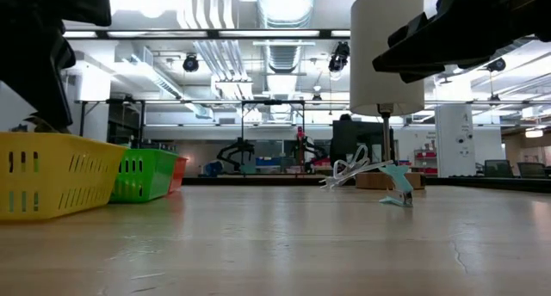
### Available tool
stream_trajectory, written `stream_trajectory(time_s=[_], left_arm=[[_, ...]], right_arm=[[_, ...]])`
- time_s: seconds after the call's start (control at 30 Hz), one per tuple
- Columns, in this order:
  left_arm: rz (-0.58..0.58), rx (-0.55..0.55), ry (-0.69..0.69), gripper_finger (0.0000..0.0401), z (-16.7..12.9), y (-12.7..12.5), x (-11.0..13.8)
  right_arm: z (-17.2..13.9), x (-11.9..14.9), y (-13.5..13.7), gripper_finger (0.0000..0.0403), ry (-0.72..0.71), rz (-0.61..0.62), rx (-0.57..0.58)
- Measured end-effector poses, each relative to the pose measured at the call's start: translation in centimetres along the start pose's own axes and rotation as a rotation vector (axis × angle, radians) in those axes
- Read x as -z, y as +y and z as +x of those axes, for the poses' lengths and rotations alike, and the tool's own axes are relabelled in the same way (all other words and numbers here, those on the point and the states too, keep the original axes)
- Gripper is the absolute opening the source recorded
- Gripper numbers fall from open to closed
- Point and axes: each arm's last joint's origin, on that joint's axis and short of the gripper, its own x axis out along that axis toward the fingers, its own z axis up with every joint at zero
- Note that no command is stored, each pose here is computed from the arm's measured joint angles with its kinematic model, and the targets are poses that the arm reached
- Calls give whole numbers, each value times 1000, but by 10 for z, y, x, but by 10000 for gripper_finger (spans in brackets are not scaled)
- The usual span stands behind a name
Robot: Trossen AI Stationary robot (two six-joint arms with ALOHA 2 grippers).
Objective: Pick and place Stapler, Stapler remover, tape
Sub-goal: Put the gray staple remover into the yellow basket, then put the light blue staple remover into the yellow basket
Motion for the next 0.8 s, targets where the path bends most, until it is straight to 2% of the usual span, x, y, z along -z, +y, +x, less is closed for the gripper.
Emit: stream_trajectory(time_s=[0.33,0.67,0.73,0.8], left_arm=[[-48,20,-40,30,0,-3,-2],[-74,11,-64,119,0,-3,-4],[-53,3,-104,134,-2,-3,-7],[-36,-6,-217,146,-6,-6,-14]], right_arm=[[0,0,0,63,-3,1,0],[0,0,0,63,-5,2,0],[0,0,0,63,-7,2,-1],[0,0,0,63,-11,1,-1]])
